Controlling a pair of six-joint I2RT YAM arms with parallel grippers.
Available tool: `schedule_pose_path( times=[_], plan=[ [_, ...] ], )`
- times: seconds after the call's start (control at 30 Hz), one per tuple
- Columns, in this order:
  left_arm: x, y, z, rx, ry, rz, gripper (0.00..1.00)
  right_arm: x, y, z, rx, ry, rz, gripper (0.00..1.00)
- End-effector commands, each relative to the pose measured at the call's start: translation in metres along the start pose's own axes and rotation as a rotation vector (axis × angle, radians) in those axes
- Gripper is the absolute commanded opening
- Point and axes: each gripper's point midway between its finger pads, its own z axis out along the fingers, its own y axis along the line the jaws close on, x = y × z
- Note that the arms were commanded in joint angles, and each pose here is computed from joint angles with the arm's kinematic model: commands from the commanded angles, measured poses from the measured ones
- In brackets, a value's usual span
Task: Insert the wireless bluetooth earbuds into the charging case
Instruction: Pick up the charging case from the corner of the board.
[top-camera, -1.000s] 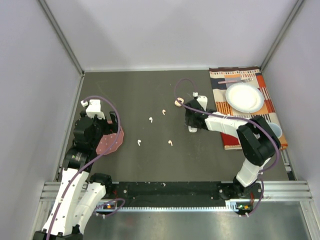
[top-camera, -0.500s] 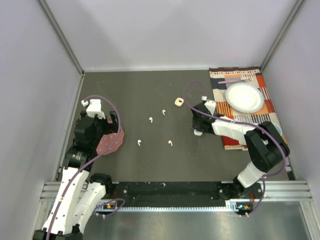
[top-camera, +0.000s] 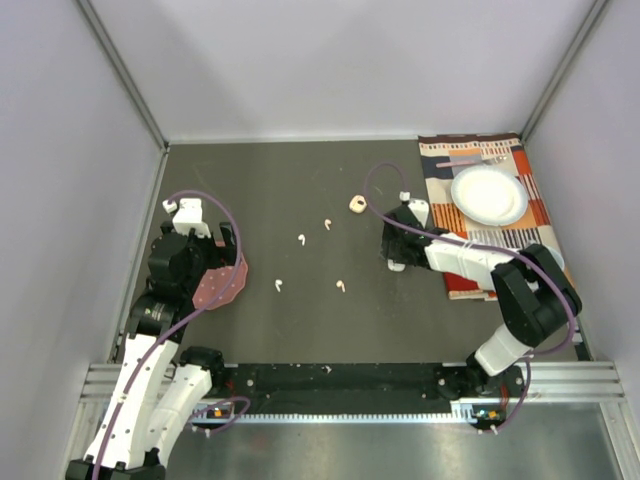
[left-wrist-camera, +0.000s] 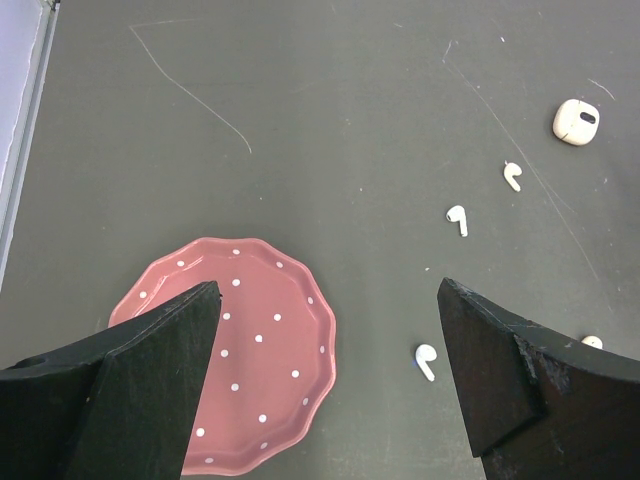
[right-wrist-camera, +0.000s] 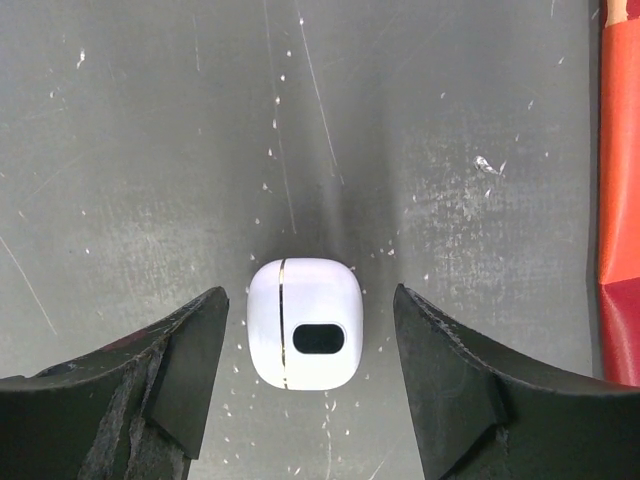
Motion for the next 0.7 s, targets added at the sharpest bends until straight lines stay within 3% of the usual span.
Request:
schedule_pose_path(
  times=[0.0,0.67],
  plan=[
    [-0.008,0.0,0.0,0.003,-0.024,0.009,0.95,-0.004,-0.001,0.003,0.006,-0.011,-0.05,0.67],
    [-0.007,0.0,0.002,0.001,-0.017,0.009,0.95,0.006,0.002,0.022,0.042,0.019,-0.054,0.61]
  ],
)
